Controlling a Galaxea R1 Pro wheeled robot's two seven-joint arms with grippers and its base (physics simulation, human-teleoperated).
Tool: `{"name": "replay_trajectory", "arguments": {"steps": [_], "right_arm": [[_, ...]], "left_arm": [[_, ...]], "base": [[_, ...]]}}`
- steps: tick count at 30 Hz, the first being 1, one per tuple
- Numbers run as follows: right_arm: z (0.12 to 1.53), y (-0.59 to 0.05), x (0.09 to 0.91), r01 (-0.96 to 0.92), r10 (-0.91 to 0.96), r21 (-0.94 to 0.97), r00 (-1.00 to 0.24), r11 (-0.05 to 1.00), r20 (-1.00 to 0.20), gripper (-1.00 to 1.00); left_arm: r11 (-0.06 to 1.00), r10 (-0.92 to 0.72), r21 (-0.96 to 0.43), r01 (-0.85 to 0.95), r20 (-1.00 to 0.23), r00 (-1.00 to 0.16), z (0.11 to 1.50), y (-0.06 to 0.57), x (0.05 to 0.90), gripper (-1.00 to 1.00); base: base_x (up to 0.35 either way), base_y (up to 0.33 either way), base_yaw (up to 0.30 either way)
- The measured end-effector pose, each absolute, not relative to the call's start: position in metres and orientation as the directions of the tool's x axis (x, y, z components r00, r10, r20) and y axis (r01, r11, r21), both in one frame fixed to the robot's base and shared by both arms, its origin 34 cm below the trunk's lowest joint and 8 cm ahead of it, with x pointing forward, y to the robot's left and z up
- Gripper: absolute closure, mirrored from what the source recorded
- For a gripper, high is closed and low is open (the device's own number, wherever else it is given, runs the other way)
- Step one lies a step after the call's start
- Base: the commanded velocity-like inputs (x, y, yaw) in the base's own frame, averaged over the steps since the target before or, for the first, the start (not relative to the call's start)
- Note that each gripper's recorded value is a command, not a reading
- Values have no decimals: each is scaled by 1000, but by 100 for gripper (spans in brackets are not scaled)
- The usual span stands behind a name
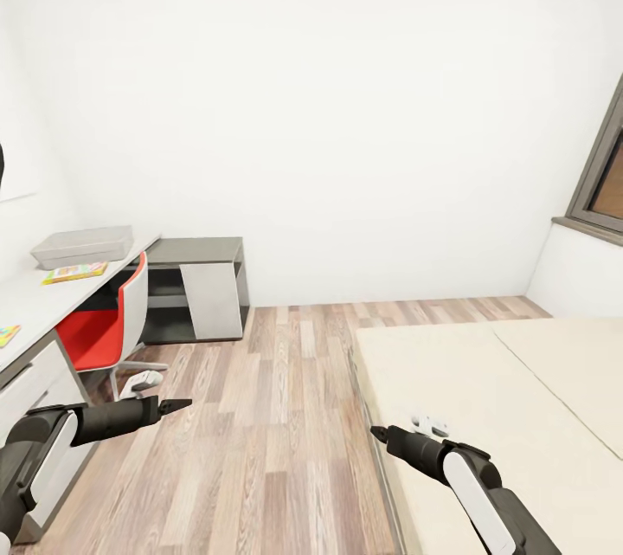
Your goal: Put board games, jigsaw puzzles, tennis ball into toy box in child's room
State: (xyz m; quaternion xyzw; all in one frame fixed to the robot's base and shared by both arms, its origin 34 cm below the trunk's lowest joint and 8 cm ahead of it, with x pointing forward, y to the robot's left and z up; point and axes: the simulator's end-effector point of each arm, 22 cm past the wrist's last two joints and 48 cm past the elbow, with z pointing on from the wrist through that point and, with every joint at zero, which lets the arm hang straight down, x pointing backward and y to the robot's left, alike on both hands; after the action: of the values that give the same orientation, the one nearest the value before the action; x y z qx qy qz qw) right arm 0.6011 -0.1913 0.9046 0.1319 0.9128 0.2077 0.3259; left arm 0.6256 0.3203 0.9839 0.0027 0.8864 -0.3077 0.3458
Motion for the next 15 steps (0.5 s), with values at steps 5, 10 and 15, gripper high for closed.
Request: {"name": "replay_trajectory", "arguments": {"steps": [5,10,15], "right_arm": [[905,-191,601,105,376,465,-753,879,-540,-100],[905,-191,601,105,376,465,-753,879,-540,-100],[905,-191,601,105,375,464,-753,879,-541,-100]], "left_arm": [[811,-208,-544,218,-615,-760,984,320,626,-100],[810,-209,-544,218,-615,-761,984,320,626,-100],[811,-209,-544,216,-613,-762,983,321,625,-100]], "base": [[-55,0,0],[-8,0,0],[-1,0,34]]}}
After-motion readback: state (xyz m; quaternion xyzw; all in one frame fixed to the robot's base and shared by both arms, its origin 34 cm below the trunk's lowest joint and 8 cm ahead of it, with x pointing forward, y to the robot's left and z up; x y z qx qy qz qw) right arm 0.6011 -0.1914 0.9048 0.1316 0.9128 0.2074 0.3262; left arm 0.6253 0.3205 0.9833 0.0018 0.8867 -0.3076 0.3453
